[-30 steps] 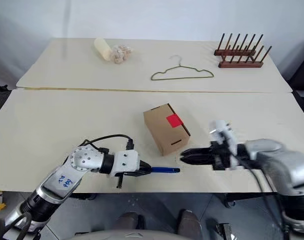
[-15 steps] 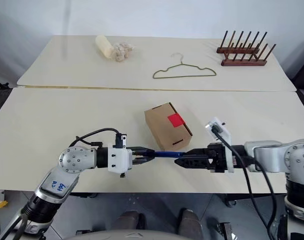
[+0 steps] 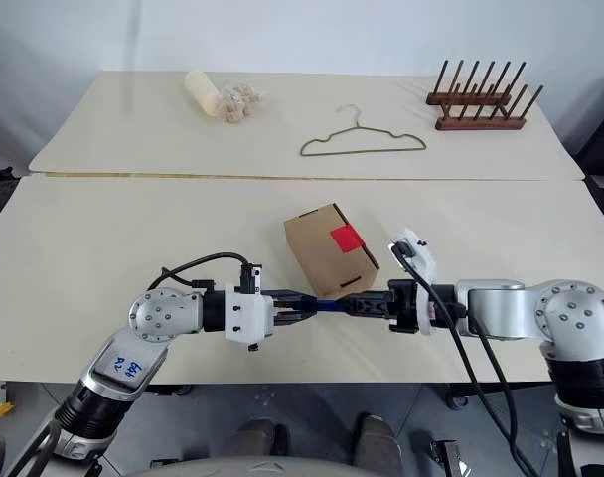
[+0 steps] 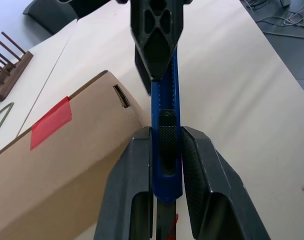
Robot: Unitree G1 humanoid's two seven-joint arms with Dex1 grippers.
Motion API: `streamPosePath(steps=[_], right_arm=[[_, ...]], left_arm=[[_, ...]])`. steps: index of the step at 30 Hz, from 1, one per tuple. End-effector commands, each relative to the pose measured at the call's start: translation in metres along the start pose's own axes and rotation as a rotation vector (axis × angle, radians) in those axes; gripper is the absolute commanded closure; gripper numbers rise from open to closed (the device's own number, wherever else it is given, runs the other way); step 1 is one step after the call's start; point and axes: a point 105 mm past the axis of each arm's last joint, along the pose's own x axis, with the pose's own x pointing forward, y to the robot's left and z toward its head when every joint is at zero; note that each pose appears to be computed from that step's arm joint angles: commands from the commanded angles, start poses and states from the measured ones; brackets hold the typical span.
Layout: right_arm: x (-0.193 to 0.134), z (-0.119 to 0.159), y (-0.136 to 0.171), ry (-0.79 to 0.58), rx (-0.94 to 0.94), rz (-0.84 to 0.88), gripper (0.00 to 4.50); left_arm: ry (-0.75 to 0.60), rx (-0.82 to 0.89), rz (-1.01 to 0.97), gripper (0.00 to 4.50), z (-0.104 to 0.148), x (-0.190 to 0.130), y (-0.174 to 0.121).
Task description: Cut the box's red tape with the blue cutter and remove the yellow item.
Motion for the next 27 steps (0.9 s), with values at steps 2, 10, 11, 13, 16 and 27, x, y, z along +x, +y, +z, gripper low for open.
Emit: streamPosePath(steps=[2, 10, 11, 13, 16, 27], right_arm=[[-0.001, 0.003, 0.008, -0.003, -0.023, 0.016, 3.29], [0.004, 0.000, 0.011, 0.012, -0.020, 0.042, 3.29], [0.004, 0.000, 0.011, 0.013, -0.019, 0.045, 3.29], [0.006, 0.000, 0.011, 0.014, -0.020, 0.047, 3.29], [0.007, 0.000, 0.009, 0.016, -0.022, 0.041, 3.65], [0.008, 0.005, 0.007, 0.009, -0.030, 0.052, 4.39]], left_arm=[[-0.031, 0.033, 0.006, 4.05, 0.010, 0.002, 0.001], [-0.030, 0.036, 0.000, 4.05, 0.010, 0.002, 0.002], [-0.030, 0.035, 0.000, 4.05, 0.010, 0.002, 0.002], [-0.030, 0.035, 0.000, 4.05, 0.011, 0.002, 0.002], [-0.030, 0.034, -0.001, 4.05, 0.011, 0.002, 0.001], [-0.024, 0.031, -0.009, 4.05, 0.010, -0.001, 0.000]])
